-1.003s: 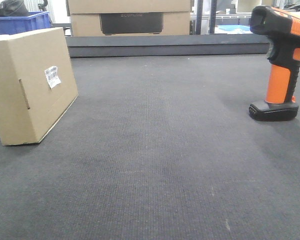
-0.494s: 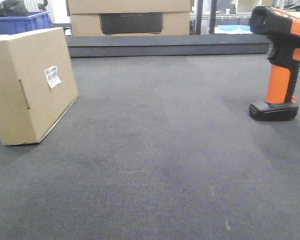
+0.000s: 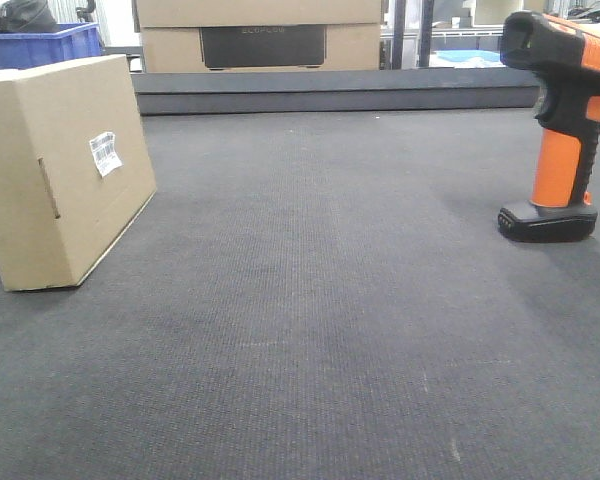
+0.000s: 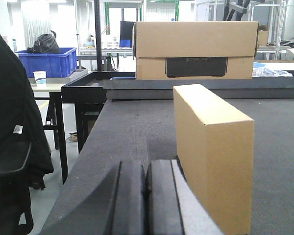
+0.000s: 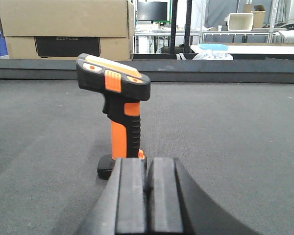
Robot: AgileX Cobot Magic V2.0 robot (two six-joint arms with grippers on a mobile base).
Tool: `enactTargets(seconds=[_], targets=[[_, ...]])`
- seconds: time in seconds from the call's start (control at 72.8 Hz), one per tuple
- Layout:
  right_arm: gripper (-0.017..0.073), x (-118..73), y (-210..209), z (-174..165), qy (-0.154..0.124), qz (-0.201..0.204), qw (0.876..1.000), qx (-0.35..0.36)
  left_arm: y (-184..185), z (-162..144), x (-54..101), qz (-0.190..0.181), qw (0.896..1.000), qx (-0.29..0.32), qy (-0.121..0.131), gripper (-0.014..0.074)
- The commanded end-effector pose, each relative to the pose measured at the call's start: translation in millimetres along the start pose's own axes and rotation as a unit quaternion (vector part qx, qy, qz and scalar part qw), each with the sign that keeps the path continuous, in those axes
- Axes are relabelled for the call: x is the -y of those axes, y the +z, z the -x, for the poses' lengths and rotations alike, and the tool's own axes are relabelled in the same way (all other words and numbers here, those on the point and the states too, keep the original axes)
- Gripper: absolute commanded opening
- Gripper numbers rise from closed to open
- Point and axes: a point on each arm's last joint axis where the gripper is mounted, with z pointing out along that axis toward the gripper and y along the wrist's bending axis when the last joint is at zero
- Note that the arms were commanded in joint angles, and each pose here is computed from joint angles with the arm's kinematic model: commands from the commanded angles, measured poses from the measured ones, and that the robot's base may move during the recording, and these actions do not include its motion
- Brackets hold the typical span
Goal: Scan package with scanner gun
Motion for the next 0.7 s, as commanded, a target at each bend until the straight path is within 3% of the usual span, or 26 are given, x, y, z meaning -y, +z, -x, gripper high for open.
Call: enactTargets(seconds=[0.0, 0.687], targets=[[-0.0162, 0.4, -0.1, 0.6, -0.003, -0.003, 1.000, 0.007, -0.3, 3.0, 0.4, -0.003, 1.000, 0.015, 0.000, -0.0111], [-0.0162, 0.4, -0.1, 0.6, -0.003, -0.003, 1.000, 0.007, -0.3, 3.0, 0.4, -0.003, 1.000, 0.015, 0.000, -0.0111]])
